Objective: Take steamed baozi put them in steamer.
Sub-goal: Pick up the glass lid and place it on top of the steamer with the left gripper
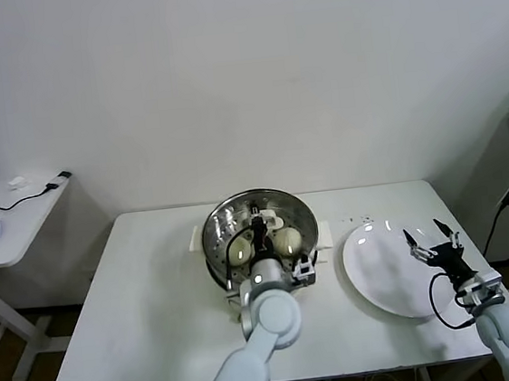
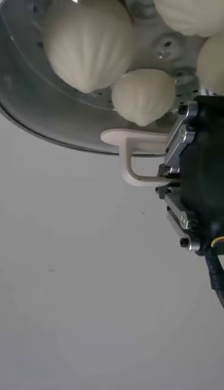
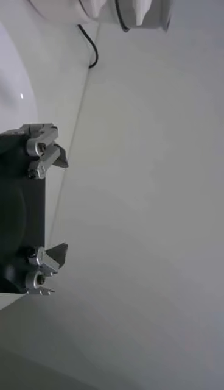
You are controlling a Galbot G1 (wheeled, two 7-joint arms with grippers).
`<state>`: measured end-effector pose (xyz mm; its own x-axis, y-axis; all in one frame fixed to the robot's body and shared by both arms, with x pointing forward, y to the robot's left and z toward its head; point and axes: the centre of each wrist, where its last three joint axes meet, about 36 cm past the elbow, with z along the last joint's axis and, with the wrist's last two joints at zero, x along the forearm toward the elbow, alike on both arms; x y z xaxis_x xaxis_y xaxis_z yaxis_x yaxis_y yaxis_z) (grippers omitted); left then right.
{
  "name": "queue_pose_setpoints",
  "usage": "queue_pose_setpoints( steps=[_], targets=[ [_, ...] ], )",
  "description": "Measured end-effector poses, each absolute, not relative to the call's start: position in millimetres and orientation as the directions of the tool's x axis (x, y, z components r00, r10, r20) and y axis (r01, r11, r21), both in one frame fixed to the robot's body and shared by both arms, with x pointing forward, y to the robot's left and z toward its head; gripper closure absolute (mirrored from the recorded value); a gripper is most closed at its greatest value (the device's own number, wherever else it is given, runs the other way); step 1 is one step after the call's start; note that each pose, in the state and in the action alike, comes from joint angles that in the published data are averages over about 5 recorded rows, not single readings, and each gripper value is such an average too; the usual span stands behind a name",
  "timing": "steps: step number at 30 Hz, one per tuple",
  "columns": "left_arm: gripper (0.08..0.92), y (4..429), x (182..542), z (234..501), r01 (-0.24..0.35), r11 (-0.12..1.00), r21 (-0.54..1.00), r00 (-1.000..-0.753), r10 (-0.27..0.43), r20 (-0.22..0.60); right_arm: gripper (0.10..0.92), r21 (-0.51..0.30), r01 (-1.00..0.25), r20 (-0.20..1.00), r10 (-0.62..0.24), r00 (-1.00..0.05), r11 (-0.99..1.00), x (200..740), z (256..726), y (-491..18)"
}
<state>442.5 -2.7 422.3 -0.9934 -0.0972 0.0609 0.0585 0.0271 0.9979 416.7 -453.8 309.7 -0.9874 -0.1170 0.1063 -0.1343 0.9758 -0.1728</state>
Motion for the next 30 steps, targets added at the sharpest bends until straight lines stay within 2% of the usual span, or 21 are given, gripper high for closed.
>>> queue_pose_setpoints(
  steps=[15, 18, 30],
  targets=[
    [0.836, -1, 445, 419, 0.056, 0.023, 0.998, -0.993, -0.102, 0.058, 0.200, -0.176, -0.139, 0.105, -0.121, -0.987, 0.975, 415, 310, -455],
    [0.774, 0, 444, 420, 0.062, 0.023, 0.998, -0.993, -0.101, 0.064, 0.200, -0.176, -0.139, 0.106, -0.122, -0.987, 0.974, 415, 310, -455],
    [0.428, 14, 426, 438, 0.073, 0.035, 0.997, -0.995, -0.071, 0.076, 0.200, -0.184, -0.133, 0.117, -0.113, -0.987, 0.974, 415, 309, -458]
  ],
)
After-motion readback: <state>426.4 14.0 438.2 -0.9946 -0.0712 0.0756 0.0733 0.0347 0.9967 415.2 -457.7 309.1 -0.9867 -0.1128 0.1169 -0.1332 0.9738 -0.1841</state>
